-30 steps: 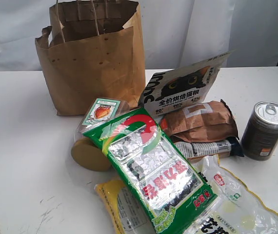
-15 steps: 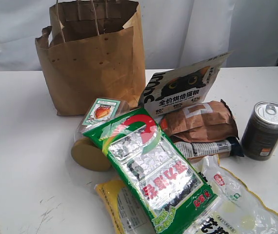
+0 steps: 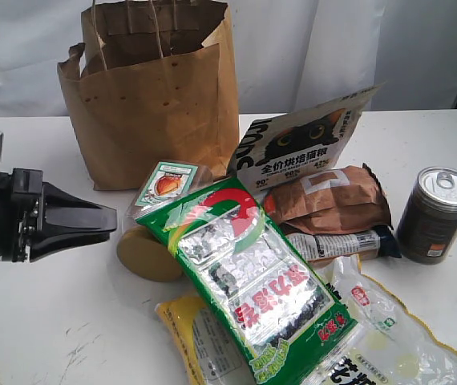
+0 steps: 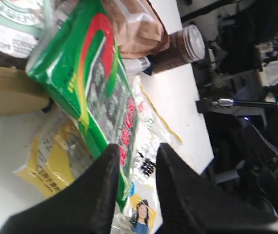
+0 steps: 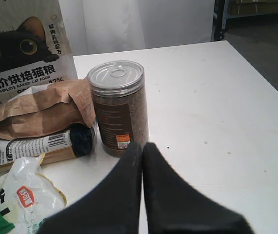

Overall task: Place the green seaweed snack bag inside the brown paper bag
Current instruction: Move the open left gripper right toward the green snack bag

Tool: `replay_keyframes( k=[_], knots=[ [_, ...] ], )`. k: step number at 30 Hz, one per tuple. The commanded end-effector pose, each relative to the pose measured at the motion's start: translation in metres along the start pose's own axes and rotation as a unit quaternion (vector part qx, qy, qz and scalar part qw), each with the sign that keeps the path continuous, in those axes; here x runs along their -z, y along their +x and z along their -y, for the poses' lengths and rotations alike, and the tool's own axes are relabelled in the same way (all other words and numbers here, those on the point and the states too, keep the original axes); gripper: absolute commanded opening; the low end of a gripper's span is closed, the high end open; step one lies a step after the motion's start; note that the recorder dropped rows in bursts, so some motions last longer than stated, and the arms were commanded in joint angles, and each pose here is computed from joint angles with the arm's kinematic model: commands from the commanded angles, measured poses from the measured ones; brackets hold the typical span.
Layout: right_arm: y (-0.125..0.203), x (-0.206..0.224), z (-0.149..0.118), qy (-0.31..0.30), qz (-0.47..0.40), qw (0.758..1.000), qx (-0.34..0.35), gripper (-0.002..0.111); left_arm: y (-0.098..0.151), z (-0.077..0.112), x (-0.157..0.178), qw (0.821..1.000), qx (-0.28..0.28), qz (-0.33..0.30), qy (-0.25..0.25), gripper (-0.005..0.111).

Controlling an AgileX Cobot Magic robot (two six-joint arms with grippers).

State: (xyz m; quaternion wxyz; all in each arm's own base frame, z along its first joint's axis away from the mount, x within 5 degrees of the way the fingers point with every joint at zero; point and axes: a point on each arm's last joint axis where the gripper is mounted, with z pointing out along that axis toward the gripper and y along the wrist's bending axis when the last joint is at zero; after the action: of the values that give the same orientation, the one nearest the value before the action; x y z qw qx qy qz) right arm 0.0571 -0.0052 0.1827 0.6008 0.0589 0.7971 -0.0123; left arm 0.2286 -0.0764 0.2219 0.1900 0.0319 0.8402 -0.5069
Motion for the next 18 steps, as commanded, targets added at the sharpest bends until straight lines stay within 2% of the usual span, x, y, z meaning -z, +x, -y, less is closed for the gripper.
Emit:
replay_keyframes(
  k=[1,5,12,18],
  knots=[
    [0.000,0.000,0.000,-0.001,0.006,1.000,-0.001,0.000,-0.001,0.000,-0.008,0.997,0.018,-0.025,0.072,0.027],
    [0.000,0.000,0.000,-0.001,0.006,1.000,-0.001,0.000,-0.004,-0.003,-0.011,0.995,0.042,-0.015,0.086,0.027],
    [0.000,0.000,0.000,-0.001,0.006,1.000,-0.001,0.000,-0.005,-0.005,-0.013,0.995,0.051,-0.012,0.088,0.027],
    [0.000,0.000,0.000,-0.001,0.006,1.000,-0.001,0.000,-0.014,-0.008,-0.015,0.988,0.105,0.029,0.111,0.027]
  ],
)
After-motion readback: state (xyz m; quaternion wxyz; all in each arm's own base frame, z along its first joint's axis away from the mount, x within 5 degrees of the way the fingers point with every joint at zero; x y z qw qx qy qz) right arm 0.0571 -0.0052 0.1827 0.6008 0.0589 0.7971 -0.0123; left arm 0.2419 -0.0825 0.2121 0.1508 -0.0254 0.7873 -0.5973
